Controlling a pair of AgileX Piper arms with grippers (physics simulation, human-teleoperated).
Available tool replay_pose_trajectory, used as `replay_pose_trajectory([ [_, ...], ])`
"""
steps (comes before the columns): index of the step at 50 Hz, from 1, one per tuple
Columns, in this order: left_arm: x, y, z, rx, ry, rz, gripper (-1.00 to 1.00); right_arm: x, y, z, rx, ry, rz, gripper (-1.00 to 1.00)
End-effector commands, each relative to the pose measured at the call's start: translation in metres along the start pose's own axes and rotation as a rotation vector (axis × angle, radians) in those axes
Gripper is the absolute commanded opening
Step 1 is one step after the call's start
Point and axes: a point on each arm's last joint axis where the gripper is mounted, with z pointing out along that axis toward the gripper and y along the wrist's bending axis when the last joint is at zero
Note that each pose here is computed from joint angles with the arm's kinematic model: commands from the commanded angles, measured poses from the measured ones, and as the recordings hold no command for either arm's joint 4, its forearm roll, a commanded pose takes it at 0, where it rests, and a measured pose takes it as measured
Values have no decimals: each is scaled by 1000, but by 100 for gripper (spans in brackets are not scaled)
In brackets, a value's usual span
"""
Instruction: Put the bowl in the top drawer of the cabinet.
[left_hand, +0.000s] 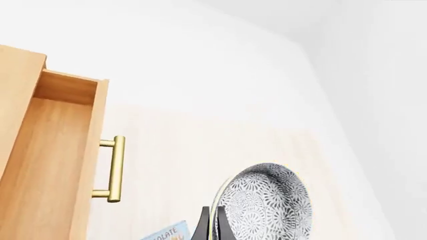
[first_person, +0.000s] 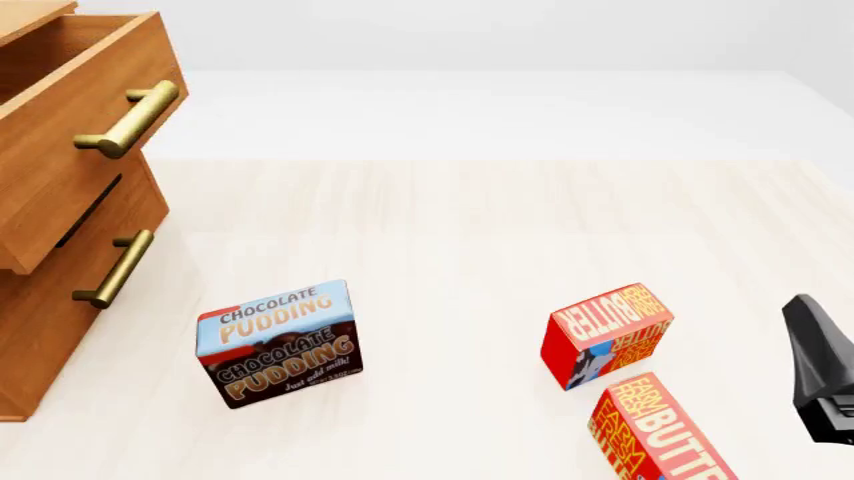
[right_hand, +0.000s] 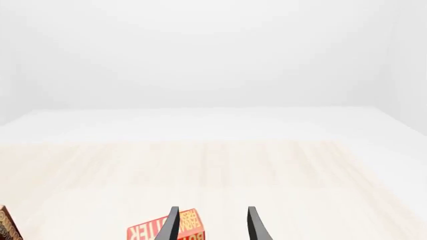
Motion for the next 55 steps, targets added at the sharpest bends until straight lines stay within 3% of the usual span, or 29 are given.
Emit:
replay_pose_trajectory([
  [1,-9,1,-2,-39,11,-28,-100,0,0,0,-1,-1,0,100],
  [25,-21,12,-3,-129,0,1,-100,0,0,0,-1,-1,1,100],
  [44,-37,15,-12,-161,-80,-42,-100,0,0,0,-3,-2,0,100],
  [55,-34,20,-18,-187,-93,-75,-100,0,0,0,-5,-3,1,100],
])
